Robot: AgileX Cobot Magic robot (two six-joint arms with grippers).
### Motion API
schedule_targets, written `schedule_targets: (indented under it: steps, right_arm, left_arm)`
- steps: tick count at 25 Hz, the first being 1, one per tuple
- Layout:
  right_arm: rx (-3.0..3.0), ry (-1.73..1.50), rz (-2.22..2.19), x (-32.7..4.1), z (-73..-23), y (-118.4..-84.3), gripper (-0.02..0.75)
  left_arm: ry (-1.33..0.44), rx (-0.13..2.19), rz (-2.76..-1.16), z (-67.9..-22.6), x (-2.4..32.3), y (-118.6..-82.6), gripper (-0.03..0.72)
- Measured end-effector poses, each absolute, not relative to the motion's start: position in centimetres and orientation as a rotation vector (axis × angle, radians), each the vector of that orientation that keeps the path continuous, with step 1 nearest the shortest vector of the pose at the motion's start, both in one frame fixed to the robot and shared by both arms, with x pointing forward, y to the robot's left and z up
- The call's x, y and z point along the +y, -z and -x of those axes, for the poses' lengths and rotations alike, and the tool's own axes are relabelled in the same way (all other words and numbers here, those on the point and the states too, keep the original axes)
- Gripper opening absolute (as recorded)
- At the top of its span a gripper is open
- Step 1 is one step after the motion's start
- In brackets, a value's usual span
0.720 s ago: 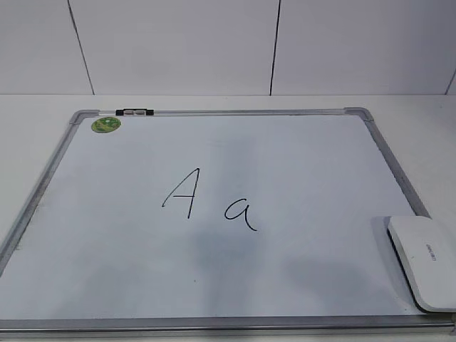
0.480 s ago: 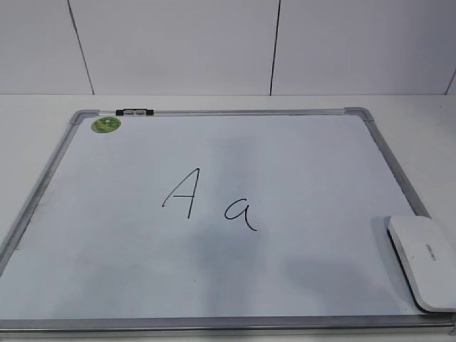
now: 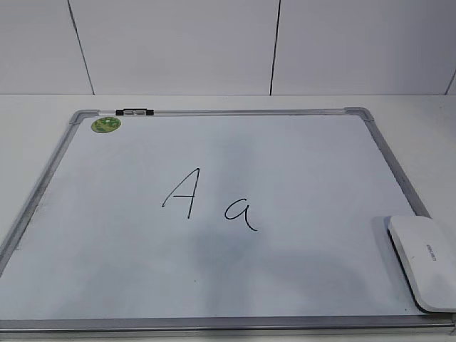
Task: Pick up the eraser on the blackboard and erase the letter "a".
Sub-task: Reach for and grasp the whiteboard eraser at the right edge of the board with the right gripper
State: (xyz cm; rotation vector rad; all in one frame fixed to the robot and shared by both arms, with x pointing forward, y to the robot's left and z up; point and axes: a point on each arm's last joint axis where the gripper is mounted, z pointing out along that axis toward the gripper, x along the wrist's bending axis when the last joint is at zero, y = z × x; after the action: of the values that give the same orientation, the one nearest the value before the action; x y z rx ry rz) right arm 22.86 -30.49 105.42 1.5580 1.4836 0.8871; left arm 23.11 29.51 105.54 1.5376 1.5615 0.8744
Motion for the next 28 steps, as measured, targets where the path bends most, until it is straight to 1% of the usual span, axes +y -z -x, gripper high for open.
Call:
schedule_targets:
  steps: [6, 22, 28]
  right_arm:
    - [1.619, -0.941, -1.514, -29.5, -23.5, -105.5, 0.543]
    - [1.940, -0.858, -1.704, -28.3, -29.7, -105.0, 0.543]
    - [1.998, -0.818, -1.777, -28.2, -32.3, -106.0, 0.543]
  left_arm:
    - [-0.874, 1.561, -1.538, -23.1, 29.5, -105.5, 0.236]
    - [-0.874, 1.561, -1.538, -23.1, 29.5, -105.5, 0.236]
    - [-0.874, 1.561, -1.538, -23.1, 29.5, -105.5, 0.236]
